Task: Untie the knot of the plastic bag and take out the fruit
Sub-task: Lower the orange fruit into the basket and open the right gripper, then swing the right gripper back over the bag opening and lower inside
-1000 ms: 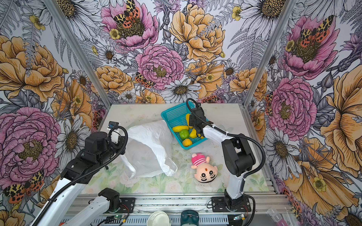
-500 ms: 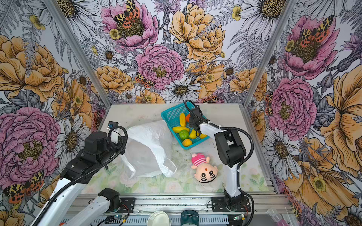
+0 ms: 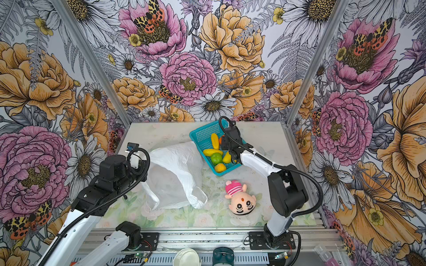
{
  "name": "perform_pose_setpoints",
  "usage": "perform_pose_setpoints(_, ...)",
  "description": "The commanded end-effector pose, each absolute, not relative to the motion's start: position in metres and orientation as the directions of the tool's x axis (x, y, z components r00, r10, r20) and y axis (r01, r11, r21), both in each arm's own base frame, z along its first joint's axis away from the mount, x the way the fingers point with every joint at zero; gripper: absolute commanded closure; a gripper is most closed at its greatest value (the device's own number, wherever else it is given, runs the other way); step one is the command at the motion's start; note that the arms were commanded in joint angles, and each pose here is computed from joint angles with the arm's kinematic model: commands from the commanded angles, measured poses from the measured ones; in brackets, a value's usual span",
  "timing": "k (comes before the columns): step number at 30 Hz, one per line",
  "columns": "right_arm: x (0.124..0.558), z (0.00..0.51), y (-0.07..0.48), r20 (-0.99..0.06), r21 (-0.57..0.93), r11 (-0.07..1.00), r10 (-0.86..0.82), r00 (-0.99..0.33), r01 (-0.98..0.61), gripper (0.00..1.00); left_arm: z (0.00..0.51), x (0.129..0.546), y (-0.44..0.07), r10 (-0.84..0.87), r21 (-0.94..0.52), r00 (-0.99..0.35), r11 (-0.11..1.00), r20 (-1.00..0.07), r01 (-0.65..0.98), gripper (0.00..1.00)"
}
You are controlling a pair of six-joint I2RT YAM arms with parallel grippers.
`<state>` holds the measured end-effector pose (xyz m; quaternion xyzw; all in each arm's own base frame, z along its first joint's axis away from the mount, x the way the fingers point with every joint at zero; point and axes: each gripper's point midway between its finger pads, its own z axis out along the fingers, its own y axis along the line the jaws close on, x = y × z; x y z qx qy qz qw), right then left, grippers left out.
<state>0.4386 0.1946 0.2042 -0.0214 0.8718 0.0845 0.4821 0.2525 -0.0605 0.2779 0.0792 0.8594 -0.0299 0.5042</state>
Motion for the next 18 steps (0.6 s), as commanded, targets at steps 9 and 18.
perform_pose_setpoints(9, 0.286, 0.311, 0.297, -0.989, 0.060, 0.853, -0.019, -0.145, -0.519, 0.39, 0.274, 0.253, -0.061, 0.092, 0.013, -0.489, 0.987, -0.867, 0.163, 1.00)
perform_pose_setpoints(18, 0.176, 0.310, 0.390, -0.999, -0.033, 0.658, -0.039, 0.010, -0.752, 0.45, 0.275, 0.252, -0.062, 0.093, 0.010, -0.488, 0.986, -0.868, 0.168, 1.00)
